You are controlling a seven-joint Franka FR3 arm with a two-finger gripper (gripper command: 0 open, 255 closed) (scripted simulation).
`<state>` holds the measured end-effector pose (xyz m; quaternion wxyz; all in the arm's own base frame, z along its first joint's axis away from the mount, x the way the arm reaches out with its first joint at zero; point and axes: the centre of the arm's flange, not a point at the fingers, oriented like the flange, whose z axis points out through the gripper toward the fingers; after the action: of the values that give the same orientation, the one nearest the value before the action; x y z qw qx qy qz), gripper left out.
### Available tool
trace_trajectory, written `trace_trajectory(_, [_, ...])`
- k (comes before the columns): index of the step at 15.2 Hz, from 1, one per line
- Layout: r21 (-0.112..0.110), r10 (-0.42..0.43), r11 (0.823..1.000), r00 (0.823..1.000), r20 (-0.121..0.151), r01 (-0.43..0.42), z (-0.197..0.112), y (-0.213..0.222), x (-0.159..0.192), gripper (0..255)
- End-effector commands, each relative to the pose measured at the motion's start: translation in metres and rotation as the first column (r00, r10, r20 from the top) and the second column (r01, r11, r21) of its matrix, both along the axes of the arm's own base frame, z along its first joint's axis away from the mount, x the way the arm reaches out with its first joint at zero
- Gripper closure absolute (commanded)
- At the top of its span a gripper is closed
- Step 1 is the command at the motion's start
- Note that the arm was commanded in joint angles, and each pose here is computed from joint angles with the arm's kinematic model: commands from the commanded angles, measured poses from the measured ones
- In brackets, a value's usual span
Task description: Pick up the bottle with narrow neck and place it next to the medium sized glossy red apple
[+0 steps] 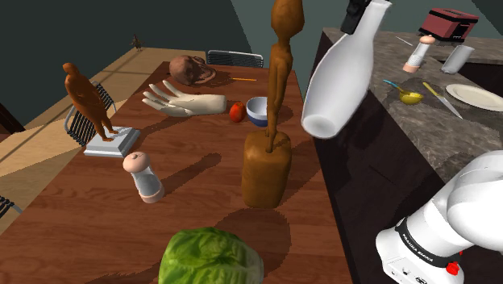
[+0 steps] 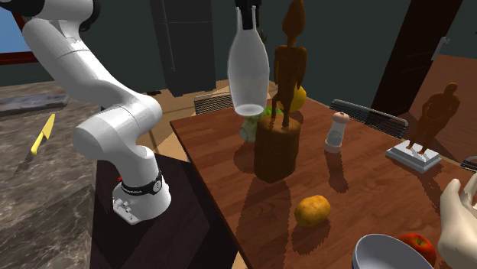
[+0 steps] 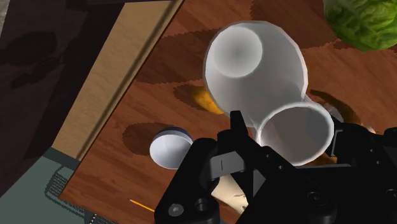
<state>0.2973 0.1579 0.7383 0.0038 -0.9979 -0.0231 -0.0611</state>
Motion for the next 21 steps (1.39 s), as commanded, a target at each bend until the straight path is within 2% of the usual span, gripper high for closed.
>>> trace_trajectory(1, [0.000, 0.000, 1.000, 1.000, 0.000, 0.000, -0.006, 0.002, 0.022, 255])
trace_trajectory(21, [0.000, 0.000, 1.000, 1.000, 0.000, 0.000, -0.094, -0.005, 0.271, 255])
